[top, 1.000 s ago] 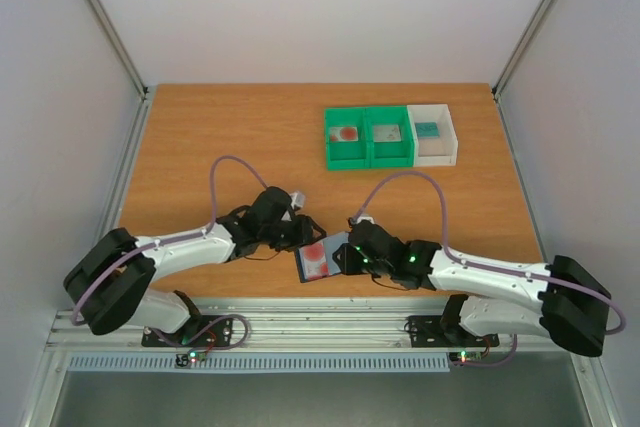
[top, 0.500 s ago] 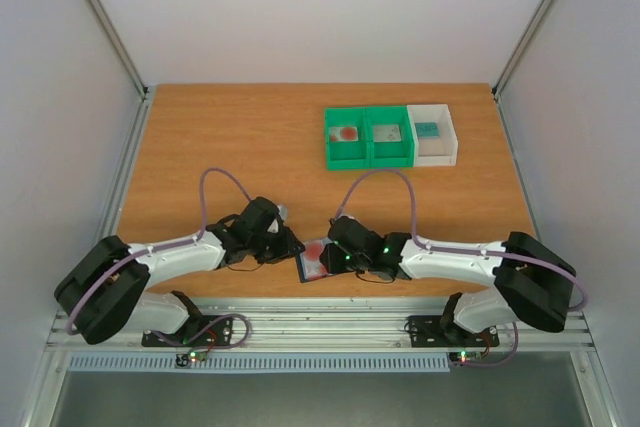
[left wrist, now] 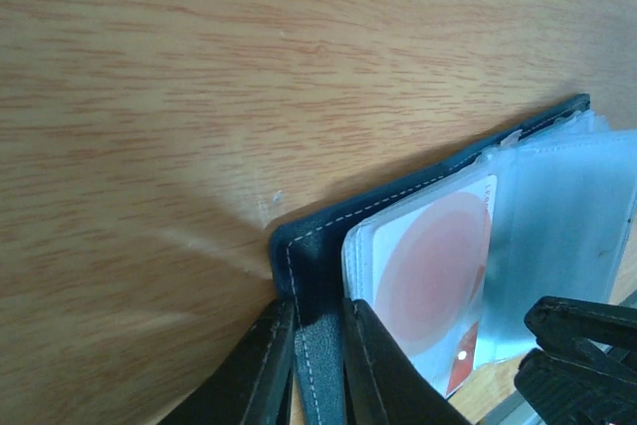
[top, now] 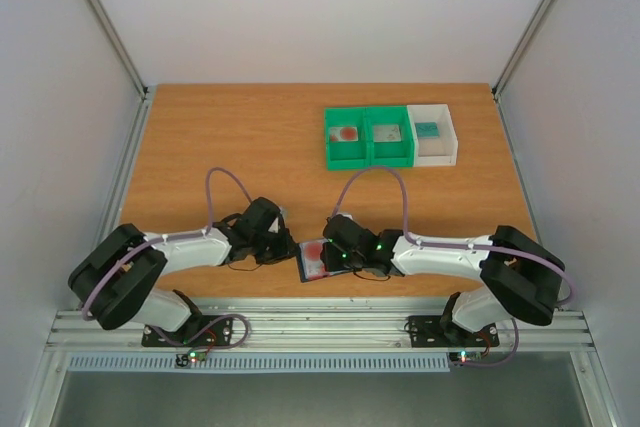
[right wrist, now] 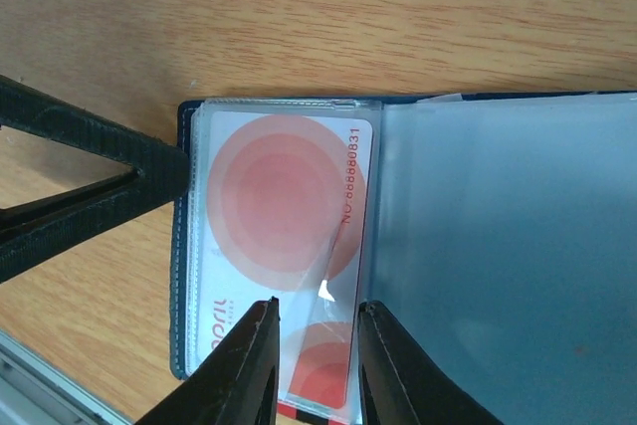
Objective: Take the credit cards out of the card holder
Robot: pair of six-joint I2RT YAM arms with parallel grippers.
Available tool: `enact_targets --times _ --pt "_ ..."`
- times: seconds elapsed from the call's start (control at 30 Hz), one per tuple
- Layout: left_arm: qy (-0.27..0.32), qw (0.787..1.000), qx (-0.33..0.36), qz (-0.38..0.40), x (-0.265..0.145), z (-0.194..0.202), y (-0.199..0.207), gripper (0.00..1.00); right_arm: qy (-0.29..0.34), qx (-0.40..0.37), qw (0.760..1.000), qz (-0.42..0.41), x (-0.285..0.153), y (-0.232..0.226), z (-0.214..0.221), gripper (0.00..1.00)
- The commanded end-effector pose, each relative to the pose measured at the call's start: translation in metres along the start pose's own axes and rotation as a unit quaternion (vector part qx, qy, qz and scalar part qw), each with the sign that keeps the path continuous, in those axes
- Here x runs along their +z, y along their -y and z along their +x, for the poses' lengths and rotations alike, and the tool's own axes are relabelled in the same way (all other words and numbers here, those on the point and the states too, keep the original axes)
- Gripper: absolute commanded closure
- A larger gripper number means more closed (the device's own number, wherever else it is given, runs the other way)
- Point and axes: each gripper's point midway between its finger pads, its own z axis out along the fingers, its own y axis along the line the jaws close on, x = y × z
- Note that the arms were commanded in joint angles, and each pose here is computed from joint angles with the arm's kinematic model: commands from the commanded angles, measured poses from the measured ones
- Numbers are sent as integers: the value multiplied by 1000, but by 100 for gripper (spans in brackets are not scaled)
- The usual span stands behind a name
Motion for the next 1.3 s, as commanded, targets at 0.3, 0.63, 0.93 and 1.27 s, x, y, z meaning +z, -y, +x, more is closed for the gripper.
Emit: enact_targets --times 0.3,0.63,0.93,1.27 --pt "12 999 30 -11 9 -16 1 88 5 -1 1000 14 10 10 -1 81" --pt "20 999 39 -4 -7 -20 14 87 3 8 1000 19 15 20 7 83" --pt "8 996 49 79 -9 -17 48 83 2 11 1000 25 17 24 9 84" --pt "-10 999 31 37 16 -12 21 90 5 15 999 30 14 31 13 89"
